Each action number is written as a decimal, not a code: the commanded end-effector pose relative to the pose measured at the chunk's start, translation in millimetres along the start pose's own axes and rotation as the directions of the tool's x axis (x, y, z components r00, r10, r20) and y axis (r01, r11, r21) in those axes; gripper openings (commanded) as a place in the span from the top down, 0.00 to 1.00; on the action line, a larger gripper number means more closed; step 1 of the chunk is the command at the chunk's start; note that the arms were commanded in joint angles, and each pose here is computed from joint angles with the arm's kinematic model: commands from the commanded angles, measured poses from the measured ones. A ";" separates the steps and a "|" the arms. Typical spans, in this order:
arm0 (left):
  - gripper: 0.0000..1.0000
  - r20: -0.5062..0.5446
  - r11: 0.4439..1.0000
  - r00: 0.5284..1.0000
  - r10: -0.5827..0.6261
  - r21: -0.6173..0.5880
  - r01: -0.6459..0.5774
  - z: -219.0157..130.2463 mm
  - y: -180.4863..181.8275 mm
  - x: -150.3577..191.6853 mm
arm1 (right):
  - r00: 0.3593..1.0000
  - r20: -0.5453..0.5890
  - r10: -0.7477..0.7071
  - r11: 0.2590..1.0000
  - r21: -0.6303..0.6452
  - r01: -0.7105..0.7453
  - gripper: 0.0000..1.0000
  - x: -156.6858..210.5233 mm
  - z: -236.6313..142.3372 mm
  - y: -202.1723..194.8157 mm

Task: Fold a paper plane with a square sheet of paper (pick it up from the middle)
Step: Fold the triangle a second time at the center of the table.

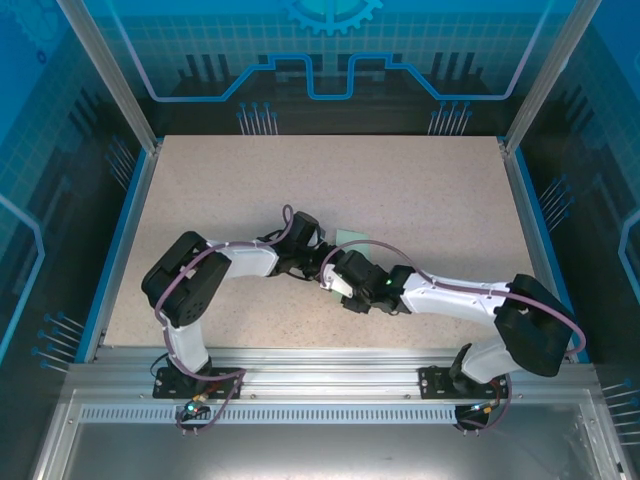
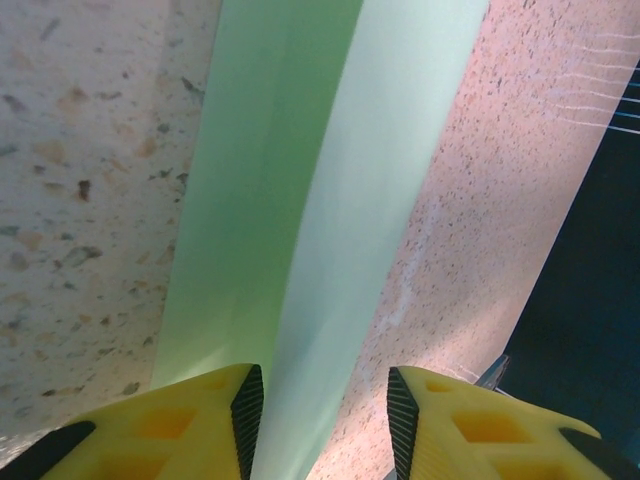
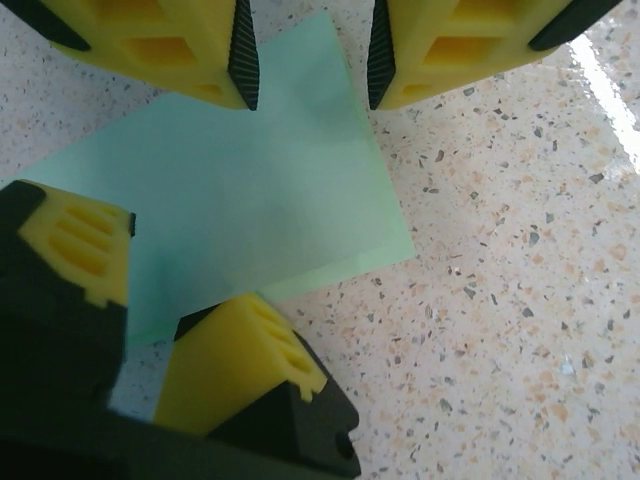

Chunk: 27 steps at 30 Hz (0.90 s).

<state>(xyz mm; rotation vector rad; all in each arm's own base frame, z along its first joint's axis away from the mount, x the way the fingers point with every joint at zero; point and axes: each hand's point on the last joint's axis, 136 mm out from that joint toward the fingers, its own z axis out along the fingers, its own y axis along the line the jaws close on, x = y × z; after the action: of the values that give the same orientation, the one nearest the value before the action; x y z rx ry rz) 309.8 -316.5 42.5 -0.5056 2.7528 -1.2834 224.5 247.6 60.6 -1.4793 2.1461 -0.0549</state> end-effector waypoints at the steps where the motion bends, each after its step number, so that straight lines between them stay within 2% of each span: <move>1: 0.59 -0.024 0.999 1.000 0.005 0.048 -0.004 3.0 -17.5 0.0 | 0.999 -0.004 0.046 0.999 0.004 -0.046 0.61 0.5 -2.4 0.0; 3: 0.59 -0.031 0.998 0.999 0.007 0.058 -0.005 2.2 -20.9 0.5 | 0.999 0.010 0.047 0.999 0.013 -0.047 0.57 -3.8 -2.5 2.3; 10: 0.57 -0.036 0.997 0.999 0.010 0.073 -0.007 0.1 -27.6 0.9 | 0.988 0.003 0.151 0.984 0.089 -0.151 0.51 -19.2 8.0 -1.3; 14: 0.57 -0.034 0.997 0.999 0.003 0.071 -0.001 -0.5 -26.5 1.0 | 0.990 0.004 0.143 0.980 0.142 -0.142 0.49 -20.8 12.3 3.6; 18: 0.57 -0.034 0.997 0.999 0.004 0.076 -0.001 -0.9 -28.2 1.0 | 0.988 0.029 0.151 0.981 0.118 -0.154 0.44 -26.2 11.2 14.3; 23: 0.57 -0.035 0.997 0.999 0.007 0.077 -0.004 -3.8 -29.6 2.1 | 0.984 0.033 0.176 0.948 0.262 -0.179 0.47 -23.6 15.4 -4.1; 27: 0.57 -0.034 0.997 0.999 0.005 0.074 -0.003 -3.8 -29.5 1.5 | 0.982 0.044 0.182 0.948 0.259 -0.187 0.58 -25.3 17.5 -3.5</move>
<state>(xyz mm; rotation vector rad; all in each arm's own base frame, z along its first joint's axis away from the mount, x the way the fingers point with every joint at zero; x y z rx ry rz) 313.5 -325.1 54.6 -0.5017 2.7346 -1.3518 236.4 268.0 51.9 -1.1882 2.1808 -0.2363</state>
